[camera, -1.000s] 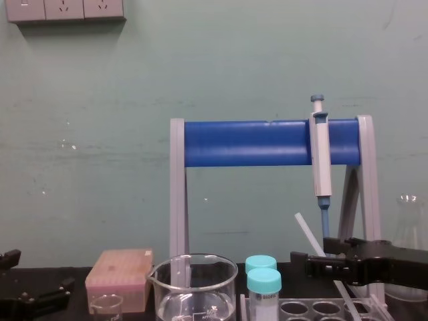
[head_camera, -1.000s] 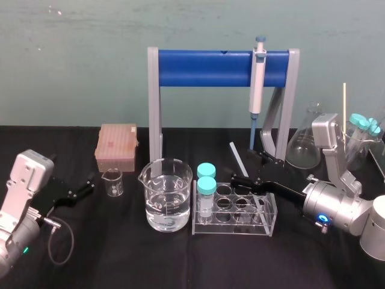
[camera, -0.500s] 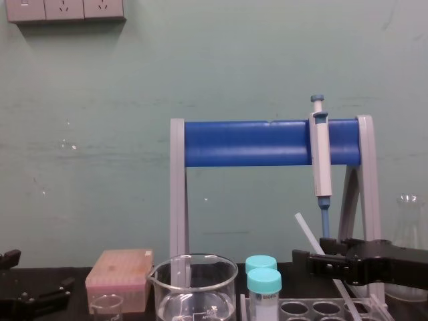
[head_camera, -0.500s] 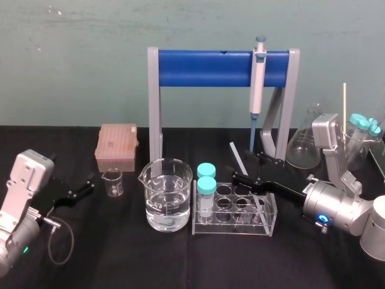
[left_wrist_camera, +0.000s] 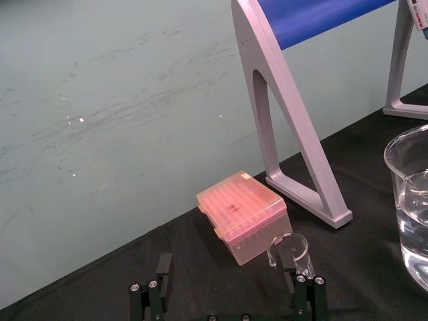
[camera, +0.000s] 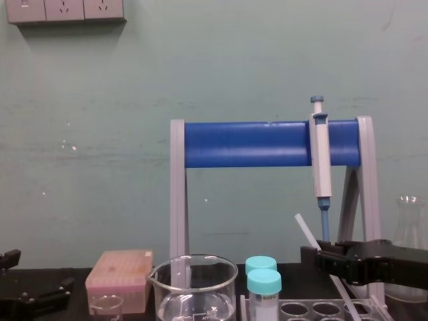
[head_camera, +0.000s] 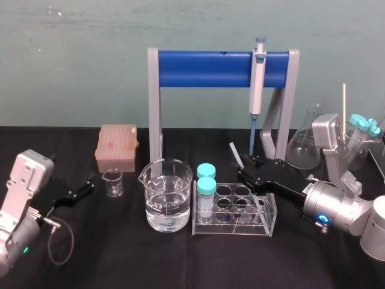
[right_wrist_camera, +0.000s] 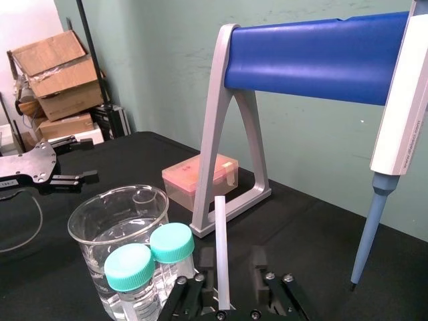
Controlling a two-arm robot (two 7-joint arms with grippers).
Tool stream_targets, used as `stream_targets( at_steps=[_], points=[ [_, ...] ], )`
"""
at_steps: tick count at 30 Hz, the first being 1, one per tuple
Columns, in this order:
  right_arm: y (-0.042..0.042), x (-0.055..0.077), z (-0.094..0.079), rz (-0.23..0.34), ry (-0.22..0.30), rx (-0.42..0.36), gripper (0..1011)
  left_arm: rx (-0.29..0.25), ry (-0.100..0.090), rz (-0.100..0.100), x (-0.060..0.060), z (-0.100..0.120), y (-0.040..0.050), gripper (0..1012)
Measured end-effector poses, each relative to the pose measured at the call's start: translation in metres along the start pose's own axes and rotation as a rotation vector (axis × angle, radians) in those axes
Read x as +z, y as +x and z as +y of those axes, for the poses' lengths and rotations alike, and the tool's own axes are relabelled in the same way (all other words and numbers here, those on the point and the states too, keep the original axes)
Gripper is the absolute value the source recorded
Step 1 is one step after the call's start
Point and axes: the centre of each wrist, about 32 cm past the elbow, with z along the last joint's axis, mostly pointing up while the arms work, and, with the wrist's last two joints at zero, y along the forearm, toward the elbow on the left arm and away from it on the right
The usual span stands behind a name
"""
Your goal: Pick up the stirring rod with one hand, then place it down.
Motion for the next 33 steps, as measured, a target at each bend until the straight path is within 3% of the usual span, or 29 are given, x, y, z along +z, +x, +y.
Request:
stream_targets(
  at_steps=[8,9,27,33],
  points=[
    [0.0000,0.0000,0.0000,0.000,0.000,0.000,147,0.000,0.000,0.000,0.0000,0.0000,0.0000,1000],
    [0.0000,0.0000,0.0000,0.000,0.000,0.000,82,0.000,0.000,0.000,0.0000,0.0000,0.0000,1000],
    [0.0004,0.0005,-0.0001,-0.001,0.007,0.004,72,0.000,0.000,0.000,0.0000,0.0000,0.0000,1000],
    [0.0008,0.0094,-0.0005,-0.021,0.057,0.003,72,0.000,0.000,0.000,0.0000,0.0000,0.0000,1000]
  ],
)
